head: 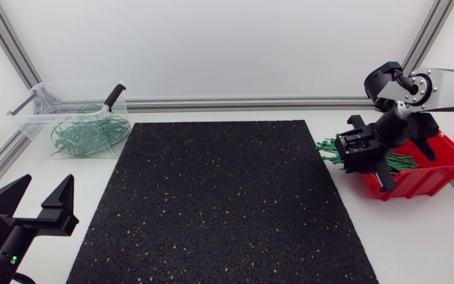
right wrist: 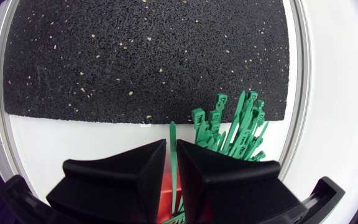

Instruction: Take a green cable tie from the red box, thread the tail through the head to close it, then place it in the transparent bin on the left.

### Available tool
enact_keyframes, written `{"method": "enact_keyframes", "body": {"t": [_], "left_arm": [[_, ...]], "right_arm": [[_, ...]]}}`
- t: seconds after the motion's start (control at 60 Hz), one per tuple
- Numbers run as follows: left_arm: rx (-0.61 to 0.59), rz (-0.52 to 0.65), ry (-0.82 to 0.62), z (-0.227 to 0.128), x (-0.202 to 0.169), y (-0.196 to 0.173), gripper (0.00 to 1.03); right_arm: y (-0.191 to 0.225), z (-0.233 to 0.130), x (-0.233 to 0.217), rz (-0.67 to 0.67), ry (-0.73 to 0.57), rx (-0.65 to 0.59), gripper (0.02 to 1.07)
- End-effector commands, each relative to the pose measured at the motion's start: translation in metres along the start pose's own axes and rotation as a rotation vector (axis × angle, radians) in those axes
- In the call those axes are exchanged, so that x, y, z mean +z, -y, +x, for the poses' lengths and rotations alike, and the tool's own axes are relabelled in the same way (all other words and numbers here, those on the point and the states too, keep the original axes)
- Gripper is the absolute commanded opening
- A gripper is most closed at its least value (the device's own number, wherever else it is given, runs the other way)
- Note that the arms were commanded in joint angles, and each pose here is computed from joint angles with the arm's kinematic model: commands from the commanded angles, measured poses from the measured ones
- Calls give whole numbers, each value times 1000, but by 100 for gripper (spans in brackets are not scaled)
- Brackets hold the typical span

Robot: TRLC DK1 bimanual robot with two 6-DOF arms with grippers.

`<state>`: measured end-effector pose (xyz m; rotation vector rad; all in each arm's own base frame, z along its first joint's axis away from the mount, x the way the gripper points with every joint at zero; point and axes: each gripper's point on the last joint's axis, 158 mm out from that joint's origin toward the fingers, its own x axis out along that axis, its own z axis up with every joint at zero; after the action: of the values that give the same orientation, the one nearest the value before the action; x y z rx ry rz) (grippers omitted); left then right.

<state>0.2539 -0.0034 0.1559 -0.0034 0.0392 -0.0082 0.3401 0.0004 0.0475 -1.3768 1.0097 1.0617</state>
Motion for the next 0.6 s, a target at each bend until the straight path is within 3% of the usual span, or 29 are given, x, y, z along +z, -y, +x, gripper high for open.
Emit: {"method": "enact_keyframes", "body": {"t": [0.0, 0.283, 0.583], "left_arm": [[4, -19, -52, 2, -23, -1, 99], [6, -19, -53, 2, -23, -1, 99], [6, -19, -53, 2, -23, -1, 99]], "right_arm": [[-6, 0, -2, -26, -6, 16, 18], [-9, 4, -3, -17, -13, 36, 8], [-1, -25, 2, -20, -5, -21, 8]]}}
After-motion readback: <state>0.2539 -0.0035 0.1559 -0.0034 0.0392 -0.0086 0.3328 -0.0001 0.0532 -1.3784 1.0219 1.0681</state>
